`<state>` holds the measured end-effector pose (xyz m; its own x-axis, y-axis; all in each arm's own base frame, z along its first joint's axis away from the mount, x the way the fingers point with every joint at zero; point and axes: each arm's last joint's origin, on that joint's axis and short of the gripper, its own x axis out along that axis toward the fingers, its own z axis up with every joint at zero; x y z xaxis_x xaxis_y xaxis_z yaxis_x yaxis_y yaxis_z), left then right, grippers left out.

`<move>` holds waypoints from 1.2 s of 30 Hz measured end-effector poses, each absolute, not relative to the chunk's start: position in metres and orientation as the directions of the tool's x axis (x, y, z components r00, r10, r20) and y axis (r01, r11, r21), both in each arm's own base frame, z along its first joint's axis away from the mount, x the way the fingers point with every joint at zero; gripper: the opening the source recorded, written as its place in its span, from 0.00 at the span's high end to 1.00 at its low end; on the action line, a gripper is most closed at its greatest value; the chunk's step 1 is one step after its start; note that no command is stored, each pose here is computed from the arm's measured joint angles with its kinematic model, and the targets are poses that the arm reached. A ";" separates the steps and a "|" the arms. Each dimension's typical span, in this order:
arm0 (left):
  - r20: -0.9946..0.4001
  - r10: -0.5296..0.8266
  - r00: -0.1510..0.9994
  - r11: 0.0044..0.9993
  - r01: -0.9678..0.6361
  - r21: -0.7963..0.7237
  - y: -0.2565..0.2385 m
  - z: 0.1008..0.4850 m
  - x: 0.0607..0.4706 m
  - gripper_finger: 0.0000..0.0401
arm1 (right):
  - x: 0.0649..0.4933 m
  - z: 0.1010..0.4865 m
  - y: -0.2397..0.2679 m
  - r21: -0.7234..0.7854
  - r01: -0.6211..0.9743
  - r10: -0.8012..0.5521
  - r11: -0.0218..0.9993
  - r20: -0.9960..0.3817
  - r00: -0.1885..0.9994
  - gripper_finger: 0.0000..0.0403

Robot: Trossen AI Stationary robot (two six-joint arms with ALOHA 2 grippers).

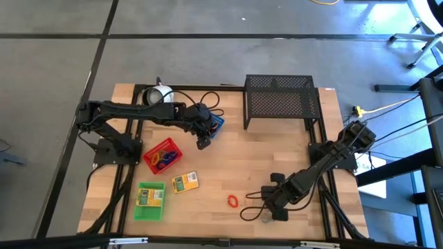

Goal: Pick & Place Office Desk Supplies
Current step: Put the black rubber band into the blue bin

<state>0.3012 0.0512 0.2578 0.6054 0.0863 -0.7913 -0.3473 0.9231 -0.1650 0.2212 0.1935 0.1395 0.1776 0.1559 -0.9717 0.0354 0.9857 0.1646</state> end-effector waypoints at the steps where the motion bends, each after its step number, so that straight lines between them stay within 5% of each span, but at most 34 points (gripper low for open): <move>1: -0.791 0.086 0.605 0.923 -0.347 -0.165 0.051 0.258 0.301 0.54 | 0.222 0.140 0.195 0.178 0.022 0.171 0.984 -0.968 0.183 0.97; 17: -0.789 0.087 0.608 0.907 -0.376 -0.189 0.051 0.258 0.302 0.55 | 0.219 0.151 0.200 0.197 0.136 0.150 0.971 -0.944 0.292 0.99; 26: -0.762 0.064 0.645 0.929 -0.317 -0.190 0.047 0.261 0.306 0.55 | 0.220 0.173 0.176 0.055 0.430 -0.195 0.901 -0.834 0.515 0.99; 36: -0.681 -0.103 0.725 0.993 0.040 -0.107 0.015 0.268 0.316 0.55 | 0.241 0.200 0.135 0.091 0.614 -0.406 0.784 -0.673 0.618 0.99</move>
